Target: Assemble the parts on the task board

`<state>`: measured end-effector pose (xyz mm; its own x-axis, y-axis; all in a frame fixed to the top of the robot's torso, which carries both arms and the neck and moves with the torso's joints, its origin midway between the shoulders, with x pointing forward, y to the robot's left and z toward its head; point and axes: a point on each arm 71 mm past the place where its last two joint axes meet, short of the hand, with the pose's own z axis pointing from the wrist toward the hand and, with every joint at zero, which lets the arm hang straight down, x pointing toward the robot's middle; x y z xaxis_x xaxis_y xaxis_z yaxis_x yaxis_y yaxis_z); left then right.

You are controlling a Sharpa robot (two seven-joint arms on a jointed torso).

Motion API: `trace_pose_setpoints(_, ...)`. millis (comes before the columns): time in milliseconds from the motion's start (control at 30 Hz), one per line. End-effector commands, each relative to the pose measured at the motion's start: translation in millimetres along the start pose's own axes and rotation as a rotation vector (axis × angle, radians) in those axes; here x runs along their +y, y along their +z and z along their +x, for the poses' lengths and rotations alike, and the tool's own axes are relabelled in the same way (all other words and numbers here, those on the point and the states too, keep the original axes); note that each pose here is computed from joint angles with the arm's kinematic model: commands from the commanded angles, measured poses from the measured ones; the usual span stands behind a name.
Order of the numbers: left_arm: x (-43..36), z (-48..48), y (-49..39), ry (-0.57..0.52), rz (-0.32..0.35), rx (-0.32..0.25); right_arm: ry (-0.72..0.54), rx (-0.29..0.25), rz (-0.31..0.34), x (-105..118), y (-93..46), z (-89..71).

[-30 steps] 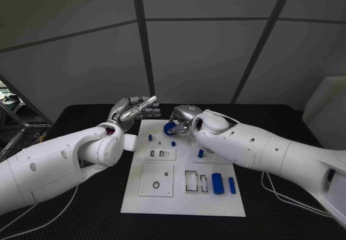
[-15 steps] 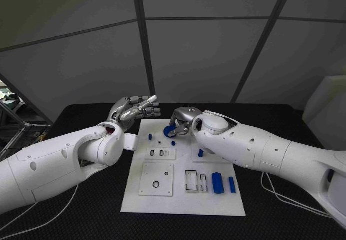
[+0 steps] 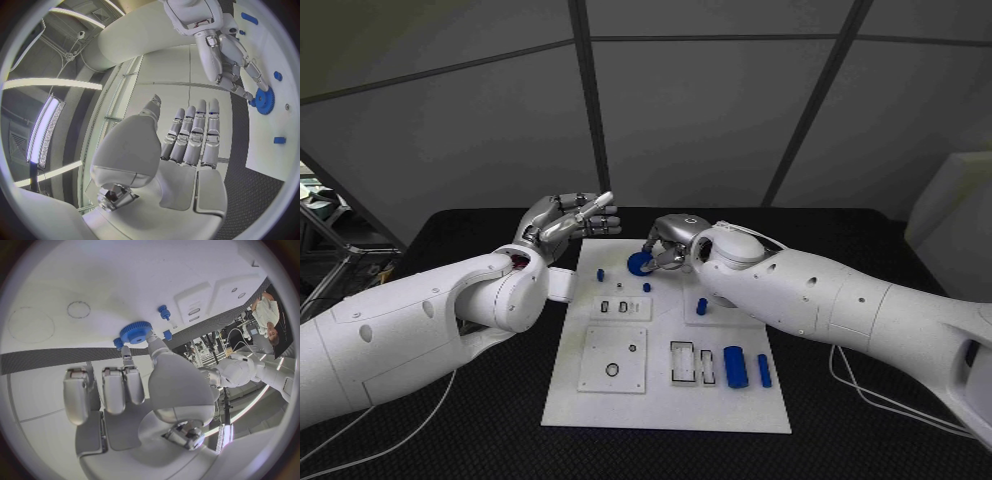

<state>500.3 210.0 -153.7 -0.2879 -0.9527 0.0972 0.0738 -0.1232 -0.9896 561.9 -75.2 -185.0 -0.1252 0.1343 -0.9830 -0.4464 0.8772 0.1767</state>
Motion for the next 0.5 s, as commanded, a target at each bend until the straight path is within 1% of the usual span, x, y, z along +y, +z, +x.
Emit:
trace_pose_setpoints(33,-1.7,-1.8,-0.1,0.002,0.007,0.006,0.113,-0.166,-0.046,-6,-8.4,-14.1)
trace_pose_setpoints(100,-1.8,-4.0,-0.6,0.005,0.006,0.001,0.168,-0.207,-0.07,-14,-17.0,-19.5)
trace_pose_setpoints(200,-2.0,-6.7,-1.1,0.008,0.006,-0.004,0.235,-0.22,-0.088,-26,-29.5,-24.7)
trace_pose_setpoints(300,-2.2,-9.8,-1.9,0.011,0.005,-0.01,0.318,-0.187,-0.084,-47,-46.2,-31.7)
trace_pose_setpoints(400,-2.3,-12.2,-2.4,0.014,0.004,-0.015,0.395,-0.131,-0.058,-75,-62.9,-35.8)
trace_pose_setpoints(500,-2.0,-13.2,-2.2,0.014,0.003,-0.016,0.458,-0.1,-0.033,-101,-77.9,-38.8)
